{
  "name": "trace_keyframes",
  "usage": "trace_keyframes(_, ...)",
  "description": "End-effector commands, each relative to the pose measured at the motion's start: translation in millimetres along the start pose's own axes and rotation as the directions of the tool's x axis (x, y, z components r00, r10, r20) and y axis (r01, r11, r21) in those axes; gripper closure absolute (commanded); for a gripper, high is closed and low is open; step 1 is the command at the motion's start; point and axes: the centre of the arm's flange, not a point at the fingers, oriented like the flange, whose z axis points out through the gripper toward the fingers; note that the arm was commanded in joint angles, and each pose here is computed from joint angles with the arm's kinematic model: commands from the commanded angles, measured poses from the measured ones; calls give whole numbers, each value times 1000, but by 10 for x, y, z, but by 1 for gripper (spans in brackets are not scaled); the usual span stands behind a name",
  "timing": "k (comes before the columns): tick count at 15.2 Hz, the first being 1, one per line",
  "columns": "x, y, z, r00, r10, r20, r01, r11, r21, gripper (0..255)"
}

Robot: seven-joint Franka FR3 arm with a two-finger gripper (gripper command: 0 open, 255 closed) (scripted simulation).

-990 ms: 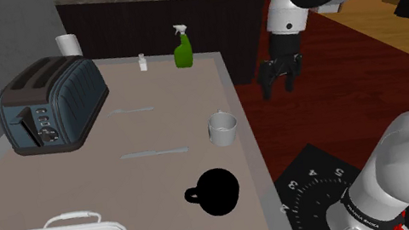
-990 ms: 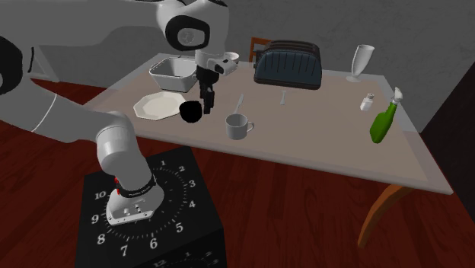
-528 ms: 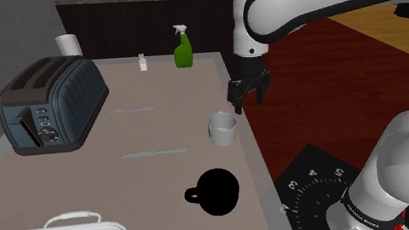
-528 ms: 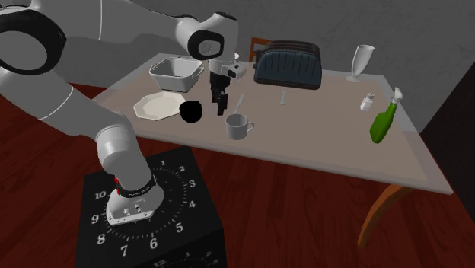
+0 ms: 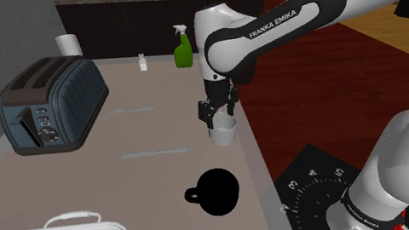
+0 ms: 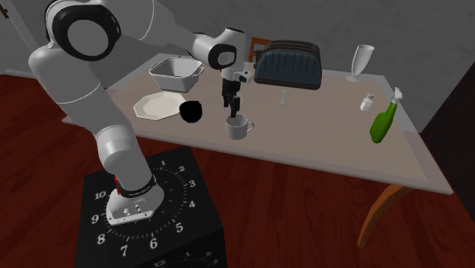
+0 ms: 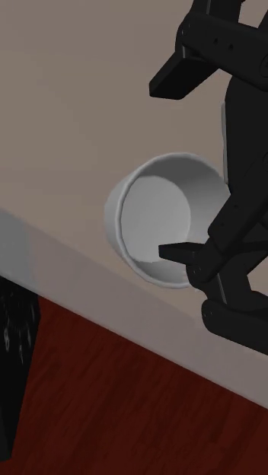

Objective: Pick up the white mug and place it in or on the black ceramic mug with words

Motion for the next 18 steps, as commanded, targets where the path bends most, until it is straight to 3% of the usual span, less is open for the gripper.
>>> trace_keyframes(1, 174, -154, 132, 1000, -15, -8, 14, 1000, -19, 0)
trace_keyframes(10, 245, -204, 587, 1000, -20, -11, 20, 999, -26, 0)
trace_keyframes(17, 245, -204, 586, 1000, -20, -11, 20, 999, -26, 0)
trace_keyframes(18, 245, -204, 586, 1000, -20, -11, 20, 999, -26, 255)
